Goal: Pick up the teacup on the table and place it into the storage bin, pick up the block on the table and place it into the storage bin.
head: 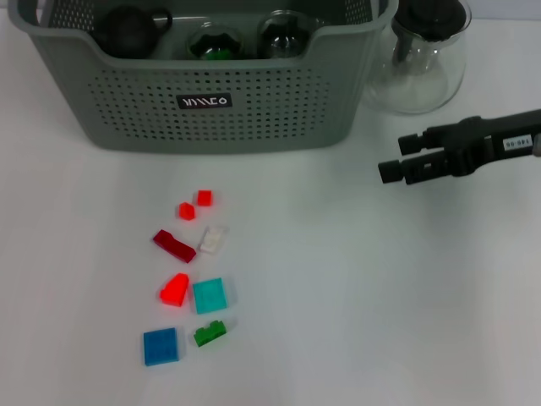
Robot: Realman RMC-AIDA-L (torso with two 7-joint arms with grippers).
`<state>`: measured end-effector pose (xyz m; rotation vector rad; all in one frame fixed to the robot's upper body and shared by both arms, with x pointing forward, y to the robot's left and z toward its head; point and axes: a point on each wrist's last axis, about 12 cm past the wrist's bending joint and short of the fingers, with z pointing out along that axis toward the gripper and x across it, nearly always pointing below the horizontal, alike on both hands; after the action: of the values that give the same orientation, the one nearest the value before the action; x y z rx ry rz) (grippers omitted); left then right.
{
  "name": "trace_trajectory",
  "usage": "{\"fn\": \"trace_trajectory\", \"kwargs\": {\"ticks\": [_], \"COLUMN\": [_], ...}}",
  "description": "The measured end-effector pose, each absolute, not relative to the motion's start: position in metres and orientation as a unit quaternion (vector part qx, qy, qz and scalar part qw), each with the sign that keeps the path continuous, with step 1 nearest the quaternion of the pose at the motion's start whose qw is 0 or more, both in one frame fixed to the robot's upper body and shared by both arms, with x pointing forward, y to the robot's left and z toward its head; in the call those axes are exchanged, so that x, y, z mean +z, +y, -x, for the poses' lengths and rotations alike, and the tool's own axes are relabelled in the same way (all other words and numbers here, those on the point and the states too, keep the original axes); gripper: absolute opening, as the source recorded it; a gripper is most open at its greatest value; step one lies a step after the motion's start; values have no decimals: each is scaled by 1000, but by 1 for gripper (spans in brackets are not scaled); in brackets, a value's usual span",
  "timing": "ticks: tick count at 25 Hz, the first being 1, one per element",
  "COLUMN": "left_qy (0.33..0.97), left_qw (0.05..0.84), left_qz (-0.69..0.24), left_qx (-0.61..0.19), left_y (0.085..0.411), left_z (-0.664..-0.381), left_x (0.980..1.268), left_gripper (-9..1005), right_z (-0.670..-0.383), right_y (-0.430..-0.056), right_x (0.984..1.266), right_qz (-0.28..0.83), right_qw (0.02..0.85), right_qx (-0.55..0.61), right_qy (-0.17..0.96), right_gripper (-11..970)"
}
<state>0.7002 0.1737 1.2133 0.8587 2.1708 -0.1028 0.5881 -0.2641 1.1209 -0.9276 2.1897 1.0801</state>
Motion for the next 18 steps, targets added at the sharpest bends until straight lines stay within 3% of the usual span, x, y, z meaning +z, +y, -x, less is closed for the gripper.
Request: {"fn": "trace_trajectory", "kwargs": {"ticks": [18], "left_qy": [869], "left_qw": [354], "left_qz": [-345], "left_qx": [-27], "left_y": [166], "left_z": [-697], "left_x": [1197], "left_gripper": [253], "right_z": [-587], "right_y": [-267], "right_x": [1121], "right_qz": [339], "right_qw": [253], "right_qx": [402], "right_qy": [812], "right_gripper": [942]}}
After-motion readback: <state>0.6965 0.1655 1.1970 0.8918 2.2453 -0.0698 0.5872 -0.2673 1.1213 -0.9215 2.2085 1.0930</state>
